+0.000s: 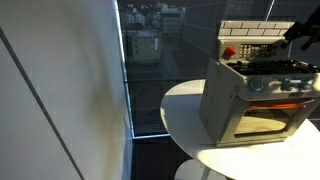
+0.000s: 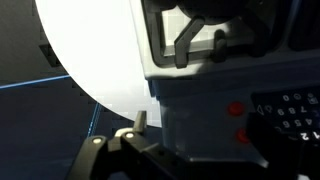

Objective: Press the top right knob on the stove

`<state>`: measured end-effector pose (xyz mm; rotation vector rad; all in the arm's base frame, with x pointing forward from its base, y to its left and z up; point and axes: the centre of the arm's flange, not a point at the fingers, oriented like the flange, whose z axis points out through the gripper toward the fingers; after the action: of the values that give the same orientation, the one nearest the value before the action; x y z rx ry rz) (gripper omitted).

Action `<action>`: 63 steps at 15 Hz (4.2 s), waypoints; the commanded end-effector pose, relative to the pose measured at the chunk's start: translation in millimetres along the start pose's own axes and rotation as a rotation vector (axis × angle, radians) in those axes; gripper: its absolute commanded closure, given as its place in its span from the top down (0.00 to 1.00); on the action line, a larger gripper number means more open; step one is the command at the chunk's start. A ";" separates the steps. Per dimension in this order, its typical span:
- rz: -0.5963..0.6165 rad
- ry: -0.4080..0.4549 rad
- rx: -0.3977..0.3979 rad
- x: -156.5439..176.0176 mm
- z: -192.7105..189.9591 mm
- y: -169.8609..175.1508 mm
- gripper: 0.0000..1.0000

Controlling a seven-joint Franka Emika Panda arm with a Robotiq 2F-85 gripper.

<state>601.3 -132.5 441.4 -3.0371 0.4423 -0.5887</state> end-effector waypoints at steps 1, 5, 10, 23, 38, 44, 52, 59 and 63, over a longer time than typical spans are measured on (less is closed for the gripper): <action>0.000 -0.005 0.016 14.5 1.7 3.6 1.00; 0.000 -0.003 0.015 18.2 5.1 3.7 1.00; 0.001 -0.007 0.017 21.5 10.2 4.6 1.00; 0.011 -0.003 0.040 26.7 17.8 7.4 1.00; 0.004 -0.045 0.030 8.5 7.1 5.9 1.00; 0.001 -0.093 0.030 -1.6 0.8 6.0 1.00; -0.001 -0.167 0.030 -15.5 -22.5 5.6 1.00; -0.012 -0.282 0.013 -23.9 -56.8 3.3 1.00; -0.038 -0.347 -0.024 -33.3 -81.4 0.9 1.00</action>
<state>554.2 -125.0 482.6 -3.0537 0.3865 -0.1129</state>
